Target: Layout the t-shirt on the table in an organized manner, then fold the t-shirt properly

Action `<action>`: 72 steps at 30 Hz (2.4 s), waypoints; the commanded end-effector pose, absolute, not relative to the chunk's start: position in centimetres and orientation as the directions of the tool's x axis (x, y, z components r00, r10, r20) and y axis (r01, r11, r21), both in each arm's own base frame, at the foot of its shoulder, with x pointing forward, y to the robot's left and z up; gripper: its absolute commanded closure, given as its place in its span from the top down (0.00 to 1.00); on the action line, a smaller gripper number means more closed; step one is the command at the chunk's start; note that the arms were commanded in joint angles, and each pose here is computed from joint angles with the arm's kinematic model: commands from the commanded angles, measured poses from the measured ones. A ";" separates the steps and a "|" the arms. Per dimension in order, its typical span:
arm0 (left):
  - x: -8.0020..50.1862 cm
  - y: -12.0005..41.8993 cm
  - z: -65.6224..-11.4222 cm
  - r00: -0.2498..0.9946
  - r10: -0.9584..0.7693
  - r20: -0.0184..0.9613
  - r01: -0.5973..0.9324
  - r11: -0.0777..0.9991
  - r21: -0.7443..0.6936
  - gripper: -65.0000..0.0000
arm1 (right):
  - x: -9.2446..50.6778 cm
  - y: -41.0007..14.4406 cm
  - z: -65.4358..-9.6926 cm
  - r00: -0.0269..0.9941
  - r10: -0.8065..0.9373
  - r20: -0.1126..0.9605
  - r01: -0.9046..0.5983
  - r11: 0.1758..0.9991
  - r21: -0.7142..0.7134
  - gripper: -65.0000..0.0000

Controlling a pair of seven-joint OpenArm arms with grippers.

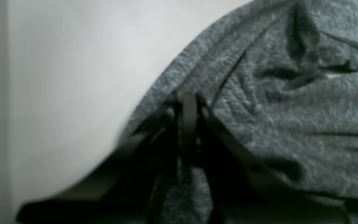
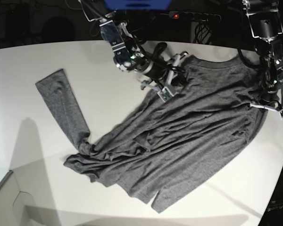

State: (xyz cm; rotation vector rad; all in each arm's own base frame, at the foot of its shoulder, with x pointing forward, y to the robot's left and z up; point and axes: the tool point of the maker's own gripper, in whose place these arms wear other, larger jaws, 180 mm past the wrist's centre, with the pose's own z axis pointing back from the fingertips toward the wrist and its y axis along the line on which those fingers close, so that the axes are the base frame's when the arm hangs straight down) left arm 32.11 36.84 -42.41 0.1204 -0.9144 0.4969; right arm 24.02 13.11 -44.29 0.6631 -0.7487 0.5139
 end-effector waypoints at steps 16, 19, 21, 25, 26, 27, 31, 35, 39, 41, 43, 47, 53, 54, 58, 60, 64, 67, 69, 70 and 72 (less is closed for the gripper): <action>32.5 37.5 -41.3 0.489 0.345 0.801 -0.457 0.884 -0.102 0.04 | 21.1 10.6 -47.7 0.688 0.294 0.664 -0.619 0.716 0.324 0.00; 32.6 37.5 -41.2 0.488 0.345 0.802 -0.456 0.884 -0.103 0.04 | 21.1 10.6 -47.7 0.688 0.295 0.663 -0.619 0.716 0.324 0.00; 32.6 37.5 -41.2 0.488 0.345 0.802 -0.456 0.884 -0.103 0.04 | 21.1 10.6 -47.7 0.688 0.295 0.663 -0.619 0.716 0.324 0.00; 32.6 37.5 -41.2 0.487 0.345 0.803 -0.456 0.884 -0.103 0.04 | 21.0 10.5 -47.8 0.690 0.294 0.662 -0.617 0.717 0.325 0.00; 32.6 37.5 -41.2 0.487 0.345 0.803 -0.456 0.884 -0.103 0.04 | 21.0 10.5 -47.8 0.690 0.294 0.662 -0.617 0.717 0.325 0.00; 32.6 37.5 -41.2 0.487 0.345 0.803 -0.456 0.884 -0.103 0.04 | 21.0 10.5 -47.8 0.690 0.294 0.662 -0.617 0.717 0.325 0.00; 32.6 37.5 -41.2 0.487 0.345 0.803 -0.456 0.884 -0.103 0.04 | 20.9 10.5 -47.8 0.691 0.295 0.660 -0.617 0.717 0.326 0.00; 32.6 37.5 -41.2 0.487 0.345 0.803 -0.456 0.884 -0.103 0.04 | 20.4 10.5 -48.1 0.699 0.294 0.652 -0.612 0.718 0.333 0.00; 32.6 37.5 -41.2 0.487 0.345 0.803 -0.456 0.884 -0.103 0.04 | 20.2 10.5 -48.2 0.702 0.294 0.649 -0.610 0.718 0.335 0.00; 32.6 37.5 -41.2 0.487 0.345 0.803 -0.456 0.884 -0.103 0.04 | 20.2 10.5 -48.2 0.702 0.294 0.649 -0.610 0.718 0.335 0.00; 32.6 37.5 -41.2 0.487 0.345 0.803 -0.456 0.884 -0.103 0.04 | 20.1 10.5 -48.2 0.703 0.294 0.648 -0.610 0.718 0.336 0.00; 32.5 37.5 -41.3 0.489 0.345 0.801 -0.457 0.884 -0.102 0.04 | 20.1 10.5 -48.2 0.703 0.294 0.648 -0.610 0.718 0.336 0.00; 32.4 37.5 -41.4 0.492 0.345 0.800 -0.457 0.884 -0.100 0.04 | 20.0 10.5 -48.2 0.704 0.294 0.646 -0.609 0.718 0.337 0.00; 32.4 37.5 -41.4 0.492 0.345 0.800 -0.457 0.884 -0.100 0.04 | 20.0 10.5 -48.2 0.704 0.294 0.646 -0.609 0.718 0.337 0.00; 32.4 37.5 -41.4 0.492 0.345 0.800 -0.457 0.884 -0.100 0.04 | 20.0 10.5 -48.3 0.705 0.295 0.645 -0.609 0.718 0.337 0.00; 32.4 37.5 -41.4 0.492 0.345 0.800 -0.457 0.884 -0.100 0.04 | 20.0 10.5 -48.3 0.705 0.295 0.645 -0.609 0.718 0.337 0.00; 32.4 37.5 -41.4 0.492 0.345 0.800 -0.457 0.884 -0.100 0.04 | 20.0 10.5 -48.3 0.705 0.295 0.645 -0.609 0.718 0.337 0.00; 32.4 37.5 -41.4 0.492 0.345 0.800 -0.457 0.884 -0.100 0.04 | 20.0 10.5 -48.3 0.705 0.295 0.645 -0.609 0.718 0.337 0.00; 32.4 37.5 -41.4 0.492 0.345 0.800 -0.457 0.884 -0.100 0.04 | 20.0 10.5 -48.3 0.705 0.295 0.645 -0.609 0.718 0.337 0.00; 32.4 37.5 -41.4 0.492 0.345 0.800 -0.457 0.884 -0.100 0.04 | 20.0 10.5 -48.3 0.705 0.295 0.645 -0.609 0.718 0.337 0.00; 32.4 37.5 -41.3 0.490 0.345 0.800 -0.457 0.884 -0.101 0.04 | 20.0 10.5 -48.3 0.705 0.295 0.645 -0.609 0.718 0.337 0.00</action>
